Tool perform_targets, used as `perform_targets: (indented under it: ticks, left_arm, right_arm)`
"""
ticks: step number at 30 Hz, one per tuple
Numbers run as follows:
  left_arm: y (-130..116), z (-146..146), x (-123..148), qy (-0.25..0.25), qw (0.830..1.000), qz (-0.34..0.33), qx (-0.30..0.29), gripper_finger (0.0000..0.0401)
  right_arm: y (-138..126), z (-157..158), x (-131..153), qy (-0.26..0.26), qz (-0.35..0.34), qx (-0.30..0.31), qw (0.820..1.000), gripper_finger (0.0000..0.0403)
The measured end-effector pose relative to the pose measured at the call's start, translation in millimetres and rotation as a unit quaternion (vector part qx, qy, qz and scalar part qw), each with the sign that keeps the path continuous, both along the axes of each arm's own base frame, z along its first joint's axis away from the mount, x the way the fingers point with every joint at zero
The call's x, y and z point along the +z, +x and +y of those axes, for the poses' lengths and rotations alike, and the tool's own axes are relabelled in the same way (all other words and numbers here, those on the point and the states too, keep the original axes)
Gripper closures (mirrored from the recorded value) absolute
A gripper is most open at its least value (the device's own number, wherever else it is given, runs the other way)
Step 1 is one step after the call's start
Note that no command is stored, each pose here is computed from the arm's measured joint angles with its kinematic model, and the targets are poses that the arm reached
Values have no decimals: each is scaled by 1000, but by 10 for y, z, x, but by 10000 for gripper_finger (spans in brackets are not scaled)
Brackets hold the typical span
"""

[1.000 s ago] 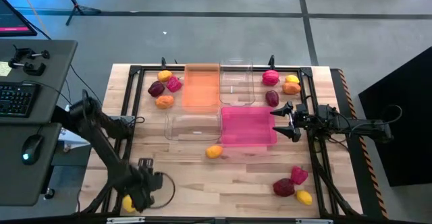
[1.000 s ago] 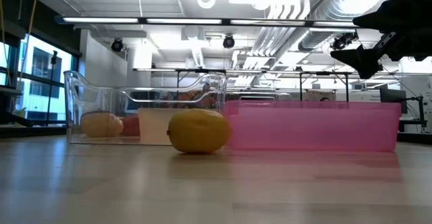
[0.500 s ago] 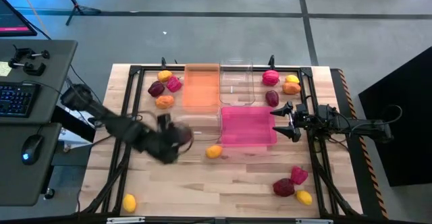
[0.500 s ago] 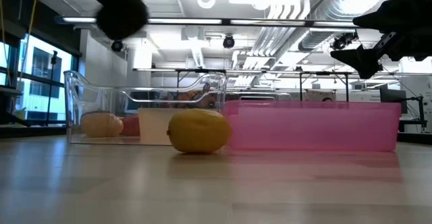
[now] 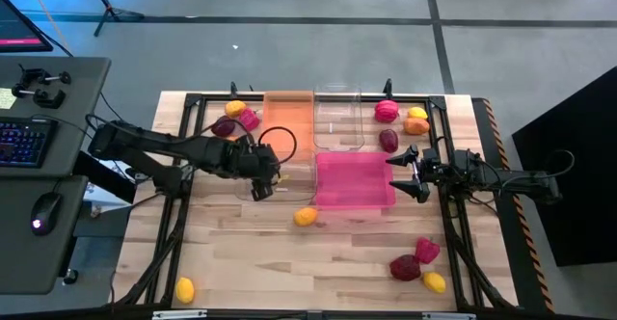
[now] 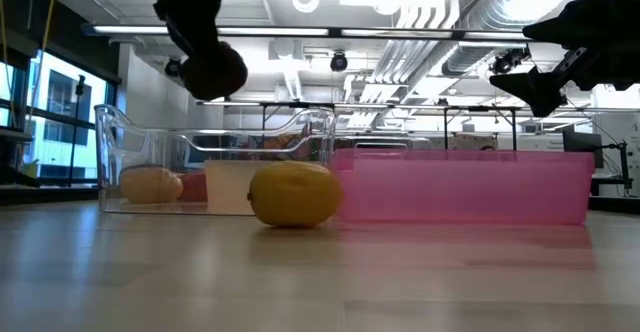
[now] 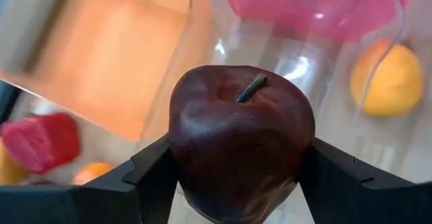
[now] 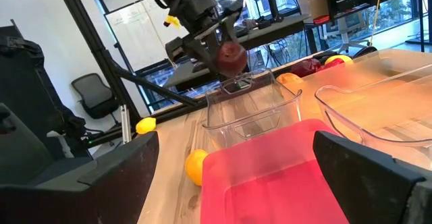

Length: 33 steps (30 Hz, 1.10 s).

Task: Sort produce into baskets
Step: Put the apple into the bottom transparent bin

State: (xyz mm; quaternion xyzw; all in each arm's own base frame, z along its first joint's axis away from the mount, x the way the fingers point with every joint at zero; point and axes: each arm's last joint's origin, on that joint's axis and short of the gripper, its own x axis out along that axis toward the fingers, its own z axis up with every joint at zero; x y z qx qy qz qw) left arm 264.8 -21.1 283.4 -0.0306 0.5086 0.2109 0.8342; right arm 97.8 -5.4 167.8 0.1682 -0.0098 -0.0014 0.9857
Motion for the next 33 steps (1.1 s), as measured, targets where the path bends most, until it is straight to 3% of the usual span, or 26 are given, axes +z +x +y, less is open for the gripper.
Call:
perform_targets:
  ticks: [5,15,19,22,24,27,33]
  left_arm:
    - [4,19,-6,-21,1000,-4,17,132]
    - [9,62,-13,-69,996,-11,51,10]
    - [-5,70,-13,-117,985,-27,124,5]
    - [-58,28,-13,-166,977,-5,131,6]
    - [-124,-3,-23,-176,970,15,168,6]
    - [-226,-14,-46,-157,965,54,204,6]
    - [-459,251,-41,-45,957,153,244,6]
  right_arm:
    - [0,0,0,0,0,0,1000,20]
    - [0,0,0,0,0,0,1000,20]
    - [0,0,-1,0,0,0,1000,20]
    - [0,0,0,0,0,0,1000,20]
    - [0,0,-1,0,0,0,1000,20]
    - [0,0,-1,0,0,0,1000,20]
    - [0,0,0,0,0,0,1000,20]
